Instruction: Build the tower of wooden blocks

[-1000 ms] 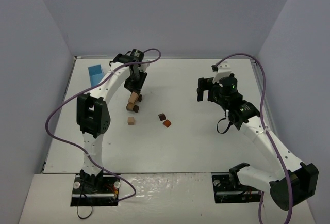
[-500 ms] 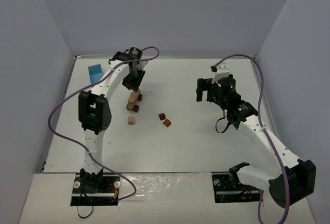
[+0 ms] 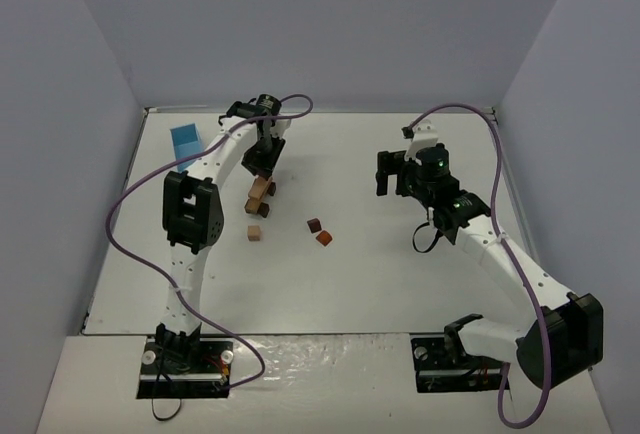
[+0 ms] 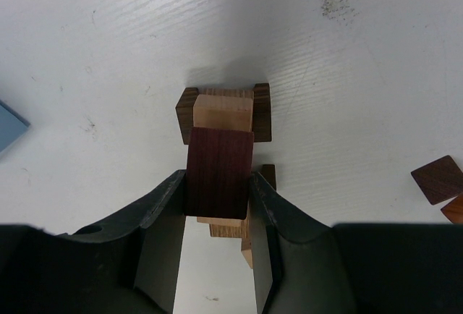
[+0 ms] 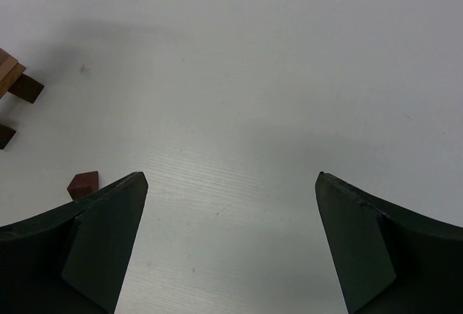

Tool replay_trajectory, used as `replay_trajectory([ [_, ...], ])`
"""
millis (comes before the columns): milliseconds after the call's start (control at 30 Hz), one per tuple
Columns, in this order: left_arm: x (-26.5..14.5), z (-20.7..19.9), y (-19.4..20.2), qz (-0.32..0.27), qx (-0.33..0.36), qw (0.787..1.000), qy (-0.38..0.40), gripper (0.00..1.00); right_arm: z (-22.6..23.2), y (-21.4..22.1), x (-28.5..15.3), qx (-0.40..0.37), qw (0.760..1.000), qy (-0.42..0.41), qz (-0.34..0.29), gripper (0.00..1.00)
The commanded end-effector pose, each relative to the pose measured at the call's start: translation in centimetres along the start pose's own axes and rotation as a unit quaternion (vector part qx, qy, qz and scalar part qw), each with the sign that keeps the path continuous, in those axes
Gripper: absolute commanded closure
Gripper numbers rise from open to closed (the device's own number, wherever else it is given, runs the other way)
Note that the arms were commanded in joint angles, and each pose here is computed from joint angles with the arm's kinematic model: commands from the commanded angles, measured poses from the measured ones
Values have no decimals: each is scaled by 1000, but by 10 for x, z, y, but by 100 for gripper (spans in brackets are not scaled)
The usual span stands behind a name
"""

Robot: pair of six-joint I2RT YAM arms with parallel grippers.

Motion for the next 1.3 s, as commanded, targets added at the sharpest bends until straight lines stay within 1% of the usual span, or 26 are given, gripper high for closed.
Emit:
replay_trajectory([
  [0, -28, 5, -14, -40, -2, 999, 1, 89, -3, -26, 3, 8, 999, 4, -51, 0],
  [400, -28, 4, -8, -24, -8, 1000, 17, 89, -1, -24, 6, 9, 999, 2, -47, 0],
  [1267, -26, 7, -12, -13, -21, 999, 19, 88, -1, -21, 4, 11, 999, -1, -48, 0],
])
Point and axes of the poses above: each gripper's point midway between its finger pads, its own x axis out along the fingers, its own z axis along the line the jaws close on, y = z × x, the point moved 8 cm from there along -x, back along the fingers, and after that the axes turned 10 degrees about -x, right-handed, at the moved point
